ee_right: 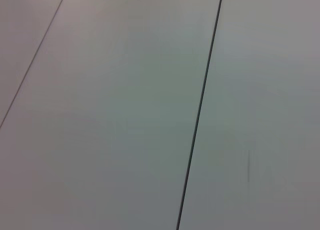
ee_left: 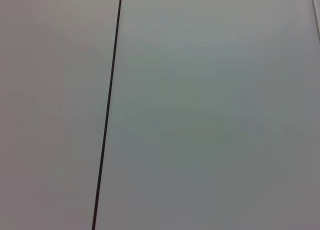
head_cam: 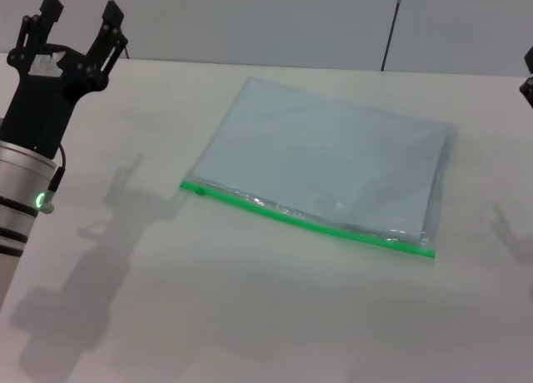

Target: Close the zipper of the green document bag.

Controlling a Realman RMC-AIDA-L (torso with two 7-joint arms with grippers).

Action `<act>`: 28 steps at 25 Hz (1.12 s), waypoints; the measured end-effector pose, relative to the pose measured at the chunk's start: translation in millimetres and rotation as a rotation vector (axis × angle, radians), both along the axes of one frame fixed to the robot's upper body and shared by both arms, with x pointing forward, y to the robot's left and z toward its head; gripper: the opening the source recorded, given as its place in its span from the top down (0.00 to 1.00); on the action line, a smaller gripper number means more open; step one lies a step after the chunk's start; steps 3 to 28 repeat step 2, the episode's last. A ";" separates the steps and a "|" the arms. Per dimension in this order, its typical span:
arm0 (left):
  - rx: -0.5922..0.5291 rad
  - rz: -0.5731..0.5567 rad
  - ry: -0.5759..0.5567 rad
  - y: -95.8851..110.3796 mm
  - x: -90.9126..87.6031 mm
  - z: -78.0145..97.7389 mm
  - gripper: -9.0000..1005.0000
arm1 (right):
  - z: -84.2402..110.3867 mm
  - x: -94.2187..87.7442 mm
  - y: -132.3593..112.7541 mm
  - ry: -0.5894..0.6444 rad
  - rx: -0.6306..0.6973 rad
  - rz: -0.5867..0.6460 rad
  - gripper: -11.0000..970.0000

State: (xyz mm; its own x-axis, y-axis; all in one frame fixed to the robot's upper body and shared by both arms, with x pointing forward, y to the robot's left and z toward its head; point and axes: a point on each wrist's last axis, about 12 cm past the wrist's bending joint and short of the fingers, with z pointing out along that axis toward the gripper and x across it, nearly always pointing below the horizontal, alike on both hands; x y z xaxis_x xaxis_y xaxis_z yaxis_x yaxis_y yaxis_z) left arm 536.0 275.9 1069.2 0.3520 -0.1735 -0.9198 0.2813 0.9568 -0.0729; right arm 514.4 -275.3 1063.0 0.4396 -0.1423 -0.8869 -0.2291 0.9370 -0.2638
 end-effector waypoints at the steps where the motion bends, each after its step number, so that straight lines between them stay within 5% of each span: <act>1: 0.000 -0.001 0.000 -0.4 0.3 0.2 0.14 | -0.1 0.6 -0.1 0.002 -0.002 0.000 0.09; 28: 0.000 -0.003 -0.001 -0.8 0.6 0.3 0.14 | -0.1 1.0 -0.1 0.003 -0.004 0.000 0.09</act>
